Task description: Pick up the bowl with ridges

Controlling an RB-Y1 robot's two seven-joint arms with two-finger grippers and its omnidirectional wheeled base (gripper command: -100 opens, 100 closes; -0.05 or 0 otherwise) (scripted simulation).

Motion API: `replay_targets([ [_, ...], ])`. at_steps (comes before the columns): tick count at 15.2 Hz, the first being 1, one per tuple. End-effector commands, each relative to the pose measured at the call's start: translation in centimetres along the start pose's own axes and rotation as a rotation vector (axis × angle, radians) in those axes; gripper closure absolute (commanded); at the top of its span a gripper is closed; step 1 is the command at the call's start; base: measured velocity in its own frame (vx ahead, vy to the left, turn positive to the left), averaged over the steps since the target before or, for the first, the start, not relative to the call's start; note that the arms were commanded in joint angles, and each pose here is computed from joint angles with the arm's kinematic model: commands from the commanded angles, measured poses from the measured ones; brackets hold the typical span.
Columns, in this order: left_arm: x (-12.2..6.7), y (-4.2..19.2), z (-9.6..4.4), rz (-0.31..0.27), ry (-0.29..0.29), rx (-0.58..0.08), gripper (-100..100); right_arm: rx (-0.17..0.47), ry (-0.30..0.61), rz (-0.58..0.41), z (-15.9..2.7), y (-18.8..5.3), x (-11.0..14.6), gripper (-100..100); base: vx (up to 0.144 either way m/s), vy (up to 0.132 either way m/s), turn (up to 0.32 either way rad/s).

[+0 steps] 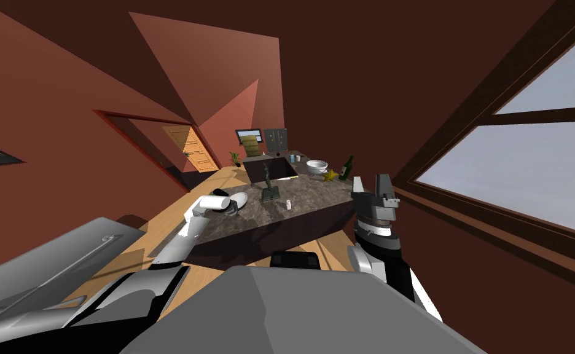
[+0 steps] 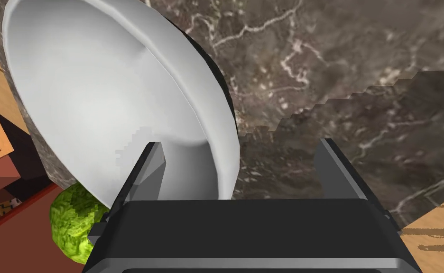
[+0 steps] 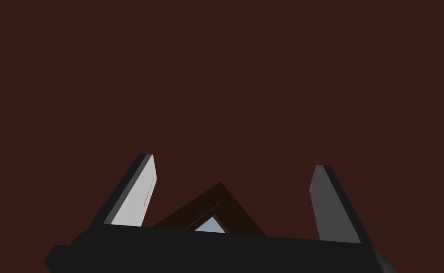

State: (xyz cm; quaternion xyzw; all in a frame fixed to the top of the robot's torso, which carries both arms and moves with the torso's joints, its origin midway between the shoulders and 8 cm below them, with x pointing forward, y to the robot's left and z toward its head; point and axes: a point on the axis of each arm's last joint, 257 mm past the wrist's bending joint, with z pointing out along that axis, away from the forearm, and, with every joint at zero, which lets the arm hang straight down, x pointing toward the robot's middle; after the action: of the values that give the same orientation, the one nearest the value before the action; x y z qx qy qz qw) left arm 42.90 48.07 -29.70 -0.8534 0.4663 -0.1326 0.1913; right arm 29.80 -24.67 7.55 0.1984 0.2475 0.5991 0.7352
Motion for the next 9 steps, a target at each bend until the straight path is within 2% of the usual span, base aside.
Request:
replay_targets([
  [1, 0.0, 0.0, 0.0, 0.000, 0.000, 0.000, 100, 0.000, 0.000, 0.000, 0.0, 0.0, 0.0, 0, 0.000, 0.000, 0.000],
  [5, 0.0, -0.3, -0.2, 0.001, 0.001, 0.008, 100, 0.000, 0.000, 0.000, 0.0, 0.0, 0.0, 0, 0.000, 0.000, 0.000],
  [6, 0.2, -0.3, -0.9, 0.002, 0.002, 0.001, 100, 0.000, 0.000, 0.000, 0.0, 0.0, 0.0, 0, 0.000, 0.000, 0.000],
  [8, 0.3, -0.4, -1.6, 0.004, 0.002, 0.001, 100, 0.000, 0.000, 0.000, 0.0, 0.0, 0.0, 0, 0.000, 0.000, 0.000],
  [9, 0.3, -0.4, -1.1, 0.004, 0.003, 0.003, 100, 0.000, 0.000, 0.000, 0.0, 0.0, 0.0, 0, 0.000, 0.000, 0.000],
])
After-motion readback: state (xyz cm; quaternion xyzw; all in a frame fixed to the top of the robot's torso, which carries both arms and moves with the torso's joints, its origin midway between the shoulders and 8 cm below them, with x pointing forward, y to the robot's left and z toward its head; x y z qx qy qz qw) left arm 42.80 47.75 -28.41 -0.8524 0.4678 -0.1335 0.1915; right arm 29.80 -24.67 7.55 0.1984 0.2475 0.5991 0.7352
